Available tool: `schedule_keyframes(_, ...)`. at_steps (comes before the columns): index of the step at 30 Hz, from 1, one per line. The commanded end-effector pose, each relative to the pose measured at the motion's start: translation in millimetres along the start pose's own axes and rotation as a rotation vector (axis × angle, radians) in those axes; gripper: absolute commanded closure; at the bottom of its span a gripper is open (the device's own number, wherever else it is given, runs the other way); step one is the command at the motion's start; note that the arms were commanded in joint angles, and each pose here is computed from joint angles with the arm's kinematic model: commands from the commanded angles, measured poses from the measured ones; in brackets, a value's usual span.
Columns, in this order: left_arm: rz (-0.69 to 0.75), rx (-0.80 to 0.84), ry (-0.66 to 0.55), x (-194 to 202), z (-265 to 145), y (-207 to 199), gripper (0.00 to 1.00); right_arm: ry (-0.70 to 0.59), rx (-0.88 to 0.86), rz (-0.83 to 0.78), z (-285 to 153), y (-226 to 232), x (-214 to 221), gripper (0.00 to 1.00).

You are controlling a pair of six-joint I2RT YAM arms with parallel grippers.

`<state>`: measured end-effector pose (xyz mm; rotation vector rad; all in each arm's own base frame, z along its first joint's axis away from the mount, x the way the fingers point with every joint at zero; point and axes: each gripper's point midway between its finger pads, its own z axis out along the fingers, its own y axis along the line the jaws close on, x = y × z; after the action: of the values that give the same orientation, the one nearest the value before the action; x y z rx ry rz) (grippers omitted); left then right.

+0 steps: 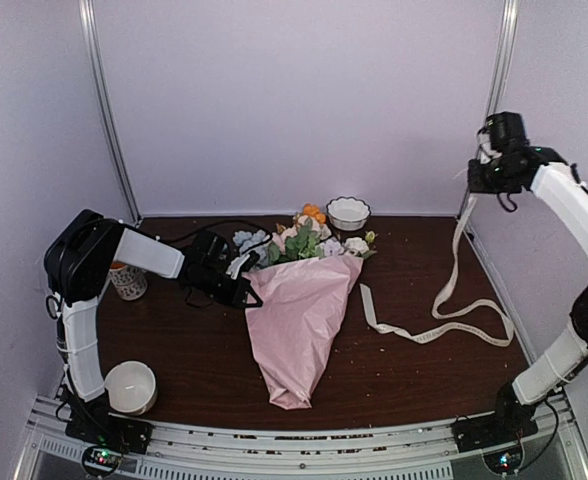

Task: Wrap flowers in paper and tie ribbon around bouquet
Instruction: Place the ribbon at the center of the board.

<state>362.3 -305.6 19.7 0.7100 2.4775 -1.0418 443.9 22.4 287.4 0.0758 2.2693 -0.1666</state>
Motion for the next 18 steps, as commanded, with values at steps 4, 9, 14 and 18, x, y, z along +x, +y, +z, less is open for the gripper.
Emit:
schedule_keyframes(4, -0.008, -0.024, 0.040, 11, 8, 8, 1.00, -0.563, 0.085, 0.115, -192, -67, -107, 1.00)
schedule_keyframes(9, -0.010, -0.024, 0.041, 11, 8, 9, 1.00, -0.464, -0.314, -0.240, -172, 72, -46, 1.00)
schedule_keyframes(14, -0.010, -0.028, 0.045, 11, 8, 10, 1.00, -0.186, -0.839, -0.570, -178, 242, 100, 1.00)
schedule_keyframes(18, -0.010, -0.029, 0.047, 11, 8, 10, 1.00, 0.018, -0.920, -0.760, -182, 313, 209, 1.00)
